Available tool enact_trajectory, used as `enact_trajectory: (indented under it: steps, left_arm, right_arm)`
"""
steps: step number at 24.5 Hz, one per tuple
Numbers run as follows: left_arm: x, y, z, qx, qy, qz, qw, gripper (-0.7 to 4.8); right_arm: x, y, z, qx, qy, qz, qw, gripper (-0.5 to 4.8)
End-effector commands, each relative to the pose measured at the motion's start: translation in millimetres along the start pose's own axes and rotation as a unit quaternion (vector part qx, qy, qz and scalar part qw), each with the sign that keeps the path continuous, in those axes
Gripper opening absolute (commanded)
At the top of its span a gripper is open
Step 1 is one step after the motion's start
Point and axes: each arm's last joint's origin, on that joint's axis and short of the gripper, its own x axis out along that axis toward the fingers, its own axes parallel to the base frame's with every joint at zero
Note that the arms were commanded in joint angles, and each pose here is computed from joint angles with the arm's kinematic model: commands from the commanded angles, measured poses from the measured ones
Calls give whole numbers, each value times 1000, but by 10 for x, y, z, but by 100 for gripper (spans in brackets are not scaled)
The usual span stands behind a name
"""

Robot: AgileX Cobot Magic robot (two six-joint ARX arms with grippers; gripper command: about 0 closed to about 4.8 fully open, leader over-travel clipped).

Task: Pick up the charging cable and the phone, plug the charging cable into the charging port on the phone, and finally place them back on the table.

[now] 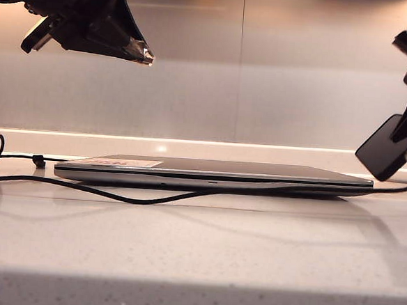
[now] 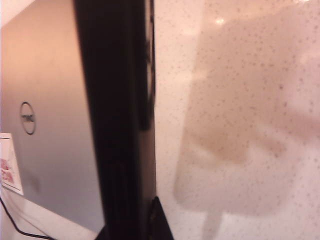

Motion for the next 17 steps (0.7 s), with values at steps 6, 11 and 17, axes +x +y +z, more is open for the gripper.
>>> enact_trajectory:
  steps: [6, 11, 17]
  left_arm:
    - [-12, -10, 20, 1, -4, -2, 1000, -6]
    - [-12, -7, 12, 1, 0, -1, 1000, -6]
    - [-12, -7, 12, 1, 0, -1, 1000, -6]
  right_arm:
    - [183, -107, 95, -1, 16, 4, 1000, -5]
    - [261, -172, 136, 0, 15, -22, 1000, -1]
    - [255, -183, 140, -28, 9, -54, 998, 181]
